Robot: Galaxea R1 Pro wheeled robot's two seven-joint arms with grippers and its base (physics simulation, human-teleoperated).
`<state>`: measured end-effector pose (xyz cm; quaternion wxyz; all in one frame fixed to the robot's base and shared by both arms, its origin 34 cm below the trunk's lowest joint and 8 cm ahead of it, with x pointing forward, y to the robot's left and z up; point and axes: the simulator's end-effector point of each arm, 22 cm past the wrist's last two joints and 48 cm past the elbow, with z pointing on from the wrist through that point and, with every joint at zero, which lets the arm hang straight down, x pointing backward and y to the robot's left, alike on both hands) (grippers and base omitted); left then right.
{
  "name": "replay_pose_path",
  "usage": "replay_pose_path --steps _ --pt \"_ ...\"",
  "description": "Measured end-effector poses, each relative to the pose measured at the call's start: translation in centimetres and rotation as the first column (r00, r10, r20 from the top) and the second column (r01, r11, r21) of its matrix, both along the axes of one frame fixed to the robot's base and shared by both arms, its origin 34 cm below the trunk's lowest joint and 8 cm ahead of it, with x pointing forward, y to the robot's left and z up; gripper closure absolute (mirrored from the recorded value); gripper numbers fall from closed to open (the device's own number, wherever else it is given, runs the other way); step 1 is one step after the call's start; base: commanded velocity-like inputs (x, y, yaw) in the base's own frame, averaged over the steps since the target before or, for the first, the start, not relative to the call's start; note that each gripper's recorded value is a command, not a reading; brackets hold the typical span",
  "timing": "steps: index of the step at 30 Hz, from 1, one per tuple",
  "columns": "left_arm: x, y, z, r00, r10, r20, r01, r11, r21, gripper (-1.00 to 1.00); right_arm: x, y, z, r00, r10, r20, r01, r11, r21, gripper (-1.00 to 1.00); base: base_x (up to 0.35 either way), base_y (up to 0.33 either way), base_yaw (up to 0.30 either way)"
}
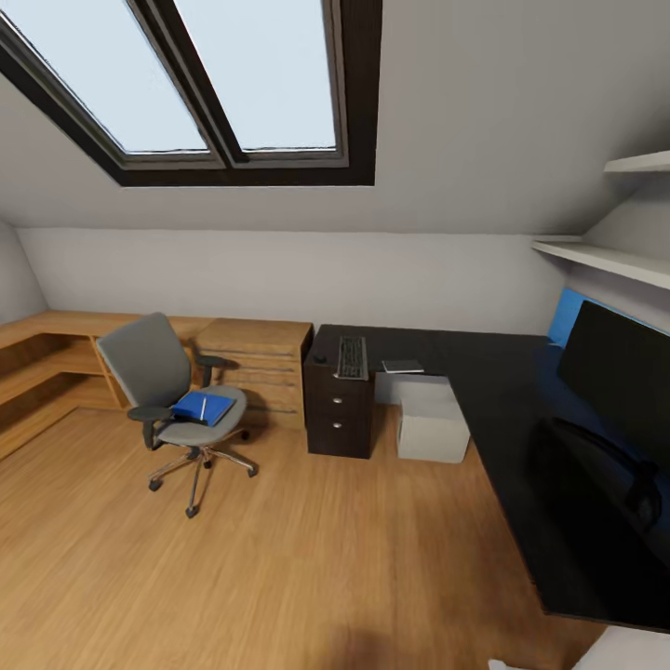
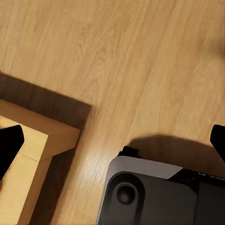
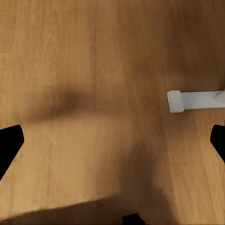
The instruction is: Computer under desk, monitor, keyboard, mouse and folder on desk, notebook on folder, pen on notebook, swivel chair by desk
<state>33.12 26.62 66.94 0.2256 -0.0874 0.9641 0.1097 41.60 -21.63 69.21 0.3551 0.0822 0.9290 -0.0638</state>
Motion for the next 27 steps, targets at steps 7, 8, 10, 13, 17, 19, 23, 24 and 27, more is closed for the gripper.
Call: replay_pose_path --steps 7,8,10,13,17,19,23,24,27 --pt "0.0 -0.1 0.0 1.000 0.000 0.000 0.000 1.000 -0.001 -1.00 0.1 -5.4 0.0 1.000 -0.014 0.004 0.014 0.997 -0.070 -1.00 0.326 0.076 0.000" --pt "0.0 -0.1 0.0 1.000 0.000 0.000 0.000 1.000 -0.001 -1.00 0.1 -5.5 0.0 1.000 -0.014 0.004 0.014 0.997 -0.071 -1.00 0.327 0.075 0.000" --pt "0.0 -0.1 0.0 1.000 0.000 0.000 0.000 1.000 -0.001 -1.00 0.1 -5.5 0.0 1.000 -0.013 0.004 0.013 0.997 -0.072 -1.00 0.327 0.075 0.000" --pt "0.0 -0.1 0.0 1.000 0.000 0.000 0.000 1.000 -0.001 -1.00 0.1 -5.6 0.0 1.000 -0.013 0.005 0.013 0.997 -0.072 -1.00 0.328 0.075 0.000" --pt "0.0 -0.1 0.0 1.000 0.000 -0.001 0.000 1.000 -0.001 -1.00 0.2 -5.6 0.1 1.000 -0.014 0.008 0.015 0.997 -0.073 -1.00 0.328 0.075 0.000" --pt "0.0 -0.1 0.0 1.000 0.000 -0.002 0.000 1.000 -0.001 -1.00 0.2 -5.5 0.1 1.000 -0.014 0.010 0.014 0.997 -0.072 -1.00 0.328 0.075 0.000" --pt "0.0 -0.1 0.0 1.000 0.000 -0.002 0.000 1.000 -0.001 -1.00 0.2 -5.4 0.1 1.000 -0.011 0.010 0.012 0.997 -0.070 -1.00 0.328 0.050 0.000" --pt "0.0 -0.1 0.0 1.000 0.000 -0.002 0.000 1.000 -0.001 -1.00 0.2 -5.4 0.1 1.000 -0.009 0.009 0.010 0.998 -0.070 -1.00 0.328 0.016 0.000" --pt "0.0 -0.1 0.0 1.000 -0.001 -0.002 0.001 1.000 -0.002 -1.00 0.3 -5.1 0.0 1.000 0.002 0.010 -0.002 0.998 -0.061 -1.00 0.329 0.010 0.000"
